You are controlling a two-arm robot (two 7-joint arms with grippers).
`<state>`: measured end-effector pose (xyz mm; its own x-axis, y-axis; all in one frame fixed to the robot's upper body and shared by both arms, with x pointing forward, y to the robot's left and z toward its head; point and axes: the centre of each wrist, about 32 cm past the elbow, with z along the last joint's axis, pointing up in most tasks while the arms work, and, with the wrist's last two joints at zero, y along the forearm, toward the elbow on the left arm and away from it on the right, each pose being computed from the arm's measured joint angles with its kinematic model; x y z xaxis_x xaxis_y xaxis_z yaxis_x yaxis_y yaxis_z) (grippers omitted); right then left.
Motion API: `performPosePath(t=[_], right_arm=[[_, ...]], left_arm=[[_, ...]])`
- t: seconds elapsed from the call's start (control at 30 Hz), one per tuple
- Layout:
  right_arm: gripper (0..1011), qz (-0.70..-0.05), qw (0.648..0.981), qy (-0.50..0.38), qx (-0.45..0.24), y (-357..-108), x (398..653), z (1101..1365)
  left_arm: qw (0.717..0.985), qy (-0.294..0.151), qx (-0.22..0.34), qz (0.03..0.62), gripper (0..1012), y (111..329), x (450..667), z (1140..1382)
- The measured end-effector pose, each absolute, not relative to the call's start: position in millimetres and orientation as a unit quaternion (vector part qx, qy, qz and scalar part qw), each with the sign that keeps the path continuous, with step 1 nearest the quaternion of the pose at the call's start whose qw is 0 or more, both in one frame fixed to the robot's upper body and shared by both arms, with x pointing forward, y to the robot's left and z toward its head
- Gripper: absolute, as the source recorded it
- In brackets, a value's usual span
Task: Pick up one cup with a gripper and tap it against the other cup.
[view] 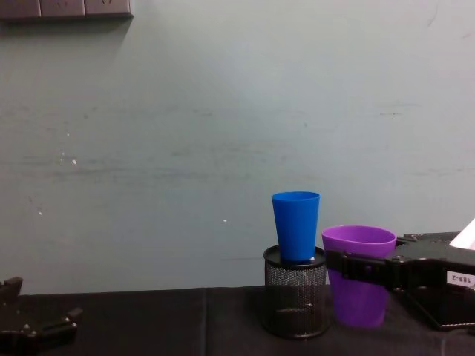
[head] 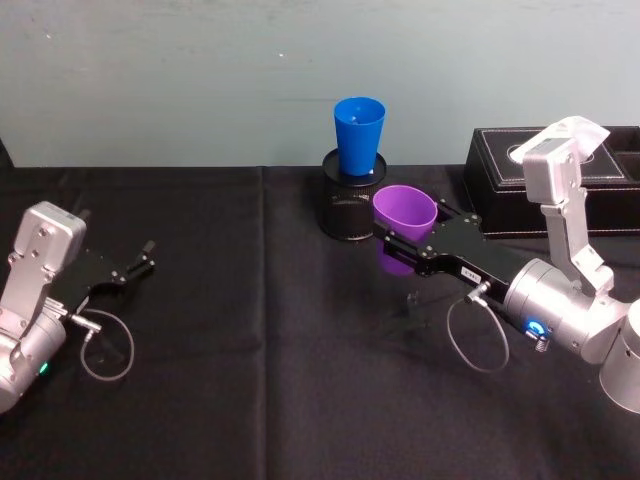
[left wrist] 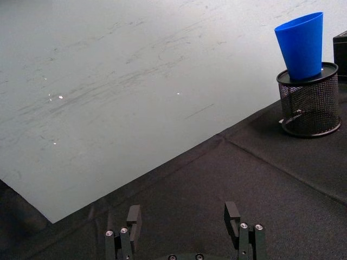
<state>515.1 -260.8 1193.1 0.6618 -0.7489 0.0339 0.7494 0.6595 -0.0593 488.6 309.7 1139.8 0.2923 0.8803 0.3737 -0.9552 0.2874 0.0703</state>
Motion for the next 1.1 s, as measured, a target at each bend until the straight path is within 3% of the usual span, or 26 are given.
performPosePath(t=[1.1], right_arm=[[730,-0.411,0.911,-0.003,-0.034,-260.8,515.1,1193.1]], left_arm=[[0.791,-0.132,0.141,0.580,1000,309.7,488.6,1139.7]])
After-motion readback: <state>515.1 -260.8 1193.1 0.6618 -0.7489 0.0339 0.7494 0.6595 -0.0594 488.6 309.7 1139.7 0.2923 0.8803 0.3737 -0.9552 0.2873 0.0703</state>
